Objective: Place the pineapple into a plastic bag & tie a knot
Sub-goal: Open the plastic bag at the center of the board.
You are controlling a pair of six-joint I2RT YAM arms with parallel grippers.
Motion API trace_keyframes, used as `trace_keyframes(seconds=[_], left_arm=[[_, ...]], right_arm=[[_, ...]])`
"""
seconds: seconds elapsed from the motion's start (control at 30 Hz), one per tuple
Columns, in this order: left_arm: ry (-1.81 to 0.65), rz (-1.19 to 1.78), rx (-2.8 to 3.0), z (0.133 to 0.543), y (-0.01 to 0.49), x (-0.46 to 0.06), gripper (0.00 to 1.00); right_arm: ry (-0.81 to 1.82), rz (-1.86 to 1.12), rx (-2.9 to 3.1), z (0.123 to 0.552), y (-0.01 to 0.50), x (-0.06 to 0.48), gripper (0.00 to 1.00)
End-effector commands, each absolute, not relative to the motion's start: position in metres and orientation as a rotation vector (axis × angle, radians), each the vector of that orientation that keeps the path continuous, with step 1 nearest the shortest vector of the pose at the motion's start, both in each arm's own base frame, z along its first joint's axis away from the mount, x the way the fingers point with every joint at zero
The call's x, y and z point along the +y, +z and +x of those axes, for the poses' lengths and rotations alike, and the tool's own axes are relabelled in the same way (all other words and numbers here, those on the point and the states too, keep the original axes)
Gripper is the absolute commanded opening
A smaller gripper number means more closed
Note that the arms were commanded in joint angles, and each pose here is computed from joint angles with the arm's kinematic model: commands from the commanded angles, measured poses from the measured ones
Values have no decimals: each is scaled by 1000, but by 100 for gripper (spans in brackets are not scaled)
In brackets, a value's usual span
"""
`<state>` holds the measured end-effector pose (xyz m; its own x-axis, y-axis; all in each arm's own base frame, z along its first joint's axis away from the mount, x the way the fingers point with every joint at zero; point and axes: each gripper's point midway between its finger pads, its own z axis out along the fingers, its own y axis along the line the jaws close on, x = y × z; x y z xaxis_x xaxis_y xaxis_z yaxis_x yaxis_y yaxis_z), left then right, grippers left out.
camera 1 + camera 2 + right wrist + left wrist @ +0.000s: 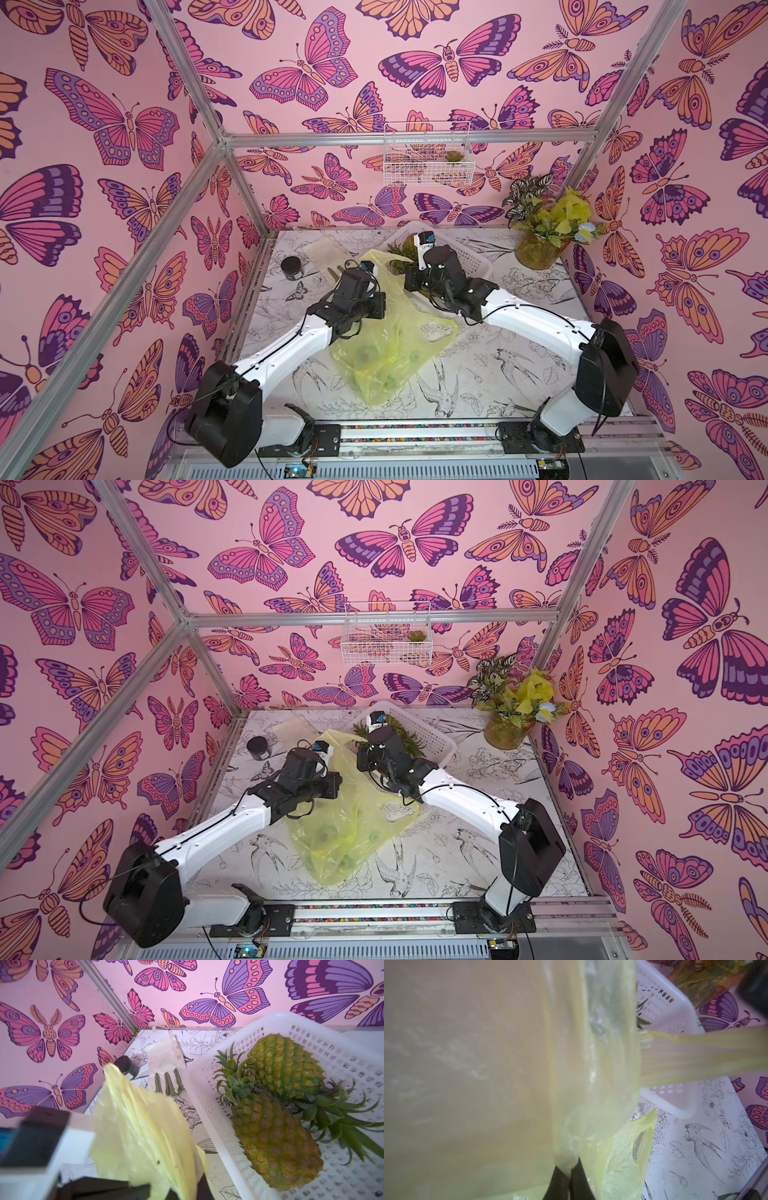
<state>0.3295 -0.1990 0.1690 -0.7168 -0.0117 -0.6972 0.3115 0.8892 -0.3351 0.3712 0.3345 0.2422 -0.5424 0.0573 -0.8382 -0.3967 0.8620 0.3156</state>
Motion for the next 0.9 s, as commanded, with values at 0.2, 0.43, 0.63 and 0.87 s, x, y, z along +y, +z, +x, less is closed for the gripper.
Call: trace_keyframes(seconds=[0.2, 0.43, 0.63, 0.87], left_arm=[[-752, 486, 2232, 307, 212, -147, 0], [-847, 515, 2208, 314, 217, -142, 0], [-868, 523, 2199, 316, 218, -141, 0], [-951, 581, 2153, 304, 222, -149, 0]], right_arm=[[522, -519, 2167, 355, 215, 324, 7], [767, -505, 2212, 348, 239, 301, 77], [861, -663, 2113, 292, 248, 264, 84], [906, -523, 2050, 267, 215, 242, 80]])
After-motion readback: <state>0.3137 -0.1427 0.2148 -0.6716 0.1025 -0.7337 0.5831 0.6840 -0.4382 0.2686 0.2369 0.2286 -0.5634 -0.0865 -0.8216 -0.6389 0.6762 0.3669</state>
